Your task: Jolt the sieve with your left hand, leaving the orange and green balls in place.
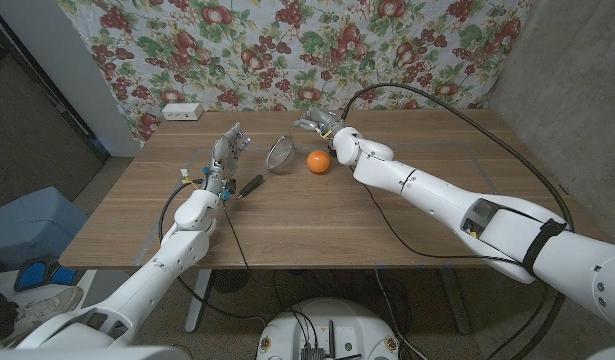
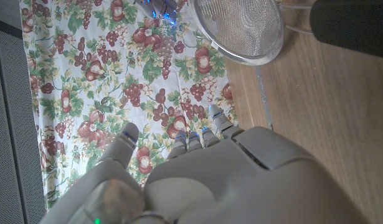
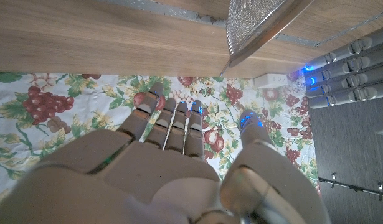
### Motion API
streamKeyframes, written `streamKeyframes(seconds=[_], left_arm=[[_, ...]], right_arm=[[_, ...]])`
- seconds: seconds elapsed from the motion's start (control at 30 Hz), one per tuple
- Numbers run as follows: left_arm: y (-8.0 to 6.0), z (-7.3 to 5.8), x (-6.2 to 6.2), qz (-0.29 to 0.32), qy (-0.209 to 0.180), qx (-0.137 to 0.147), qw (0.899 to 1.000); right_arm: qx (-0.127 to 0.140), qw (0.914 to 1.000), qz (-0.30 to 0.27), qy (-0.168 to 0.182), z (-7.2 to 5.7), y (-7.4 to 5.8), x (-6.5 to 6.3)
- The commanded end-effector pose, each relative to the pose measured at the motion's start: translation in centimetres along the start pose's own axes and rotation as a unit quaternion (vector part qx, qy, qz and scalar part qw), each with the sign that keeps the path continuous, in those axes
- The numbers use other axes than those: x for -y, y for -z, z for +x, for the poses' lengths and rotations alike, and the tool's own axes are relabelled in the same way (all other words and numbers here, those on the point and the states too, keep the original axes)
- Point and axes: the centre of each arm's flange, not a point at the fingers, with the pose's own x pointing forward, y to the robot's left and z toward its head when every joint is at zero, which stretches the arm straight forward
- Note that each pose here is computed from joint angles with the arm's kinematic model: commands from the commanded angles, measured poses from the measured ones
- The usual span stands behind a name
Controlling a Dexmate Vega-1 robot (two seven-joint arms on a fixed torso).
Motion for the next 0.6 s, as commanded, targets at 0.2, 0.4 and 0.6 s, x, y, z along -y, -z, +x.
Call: streamKeyframes(seconds=[0.2,0.4,0.6], left_arm=[[-0.03,-0.05,-0.16,0.001,-0.001,0.0,1.0],[-0.11,-0.03,-0.2,0.001,-0.001,0.001,1.0],[-0.14,-0.11,-0.23,0.0,-0.003,0.002,1.0]], right_arm=[[-0.013,0.9996,-0.023,-0.008,0.87,-0.07,-1.0],[-0.017,0.9993,-0.031,-0.014,0.99,-0.24,-1.23],[-0.022,0.9988,-0.037,-0.024,1.31,-0.33,-1.58]])
